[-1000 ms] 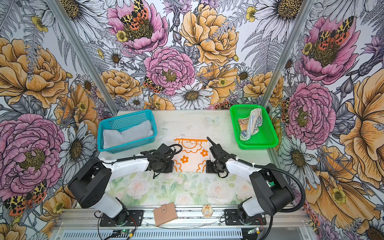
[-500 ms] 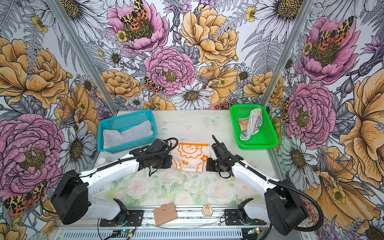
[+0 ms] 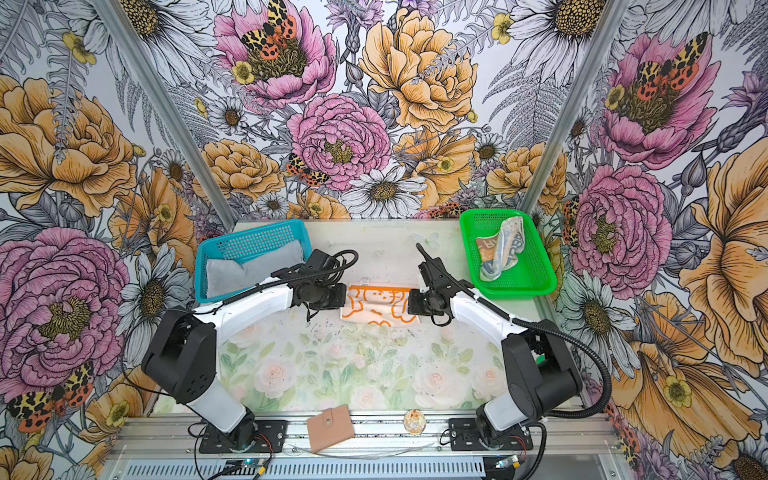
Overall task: Fold and stack the towels
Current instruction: 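Grasp the near corners with both grippers and fold them toward the far edge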
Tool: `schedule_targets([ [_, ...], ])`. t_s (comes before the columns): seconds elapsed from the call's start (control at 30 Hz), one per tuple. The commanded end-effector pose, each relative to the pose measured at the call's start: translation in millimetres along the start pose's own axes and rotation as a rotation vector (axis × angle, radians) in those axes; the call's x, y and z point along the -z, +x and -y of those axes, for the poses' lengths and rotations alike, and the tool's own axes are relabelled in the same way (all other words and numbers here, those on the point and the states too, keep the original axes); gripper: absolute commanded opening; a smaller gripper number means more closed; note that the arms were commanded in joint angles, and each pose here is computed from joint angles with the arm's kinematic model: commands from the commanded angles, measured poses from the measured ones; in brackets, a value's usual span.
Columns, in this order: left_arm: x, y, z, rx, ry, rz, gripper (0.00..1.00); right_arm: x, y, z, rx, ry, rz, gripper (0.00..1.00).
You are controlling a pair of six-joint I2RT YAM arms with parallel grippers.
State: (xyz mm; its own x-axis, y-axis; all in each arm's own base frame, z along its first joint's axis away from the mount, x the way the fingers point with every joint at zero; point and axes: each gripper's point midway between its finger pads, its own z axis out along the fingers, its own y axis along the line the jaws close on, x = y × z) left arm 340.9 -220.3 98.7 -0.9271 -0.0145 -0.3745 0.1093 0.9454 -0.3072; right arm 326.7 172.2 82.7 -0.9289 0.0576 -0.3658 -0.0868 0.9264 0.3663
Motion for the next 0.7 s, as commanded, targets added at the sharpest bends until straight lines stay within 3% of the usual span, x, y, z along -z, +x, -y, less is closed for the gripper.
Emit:
schedule_targets([
  [0.0,-3,-18,2,-0.026,0.01,0.016,0.0,-5,-14,7,0.029,0.035,0.007,0.0],
  [0.5,-43,-43,-8,-0.027,-0.034,-0.013,0.04,-28,-40,22,0.041,0.094,-0.001,0.0],
  [0.6,-43,-53,-8,-0.035,-0.04,0.008,0.13,-29,-43,23,0.044,0.106,0.003,0.02],
  [0.67,-40,-60,-6,-0.055,-0.041,0.025,0.22,-28,-46,22,0.046,0.104,0.01,0.1],
])
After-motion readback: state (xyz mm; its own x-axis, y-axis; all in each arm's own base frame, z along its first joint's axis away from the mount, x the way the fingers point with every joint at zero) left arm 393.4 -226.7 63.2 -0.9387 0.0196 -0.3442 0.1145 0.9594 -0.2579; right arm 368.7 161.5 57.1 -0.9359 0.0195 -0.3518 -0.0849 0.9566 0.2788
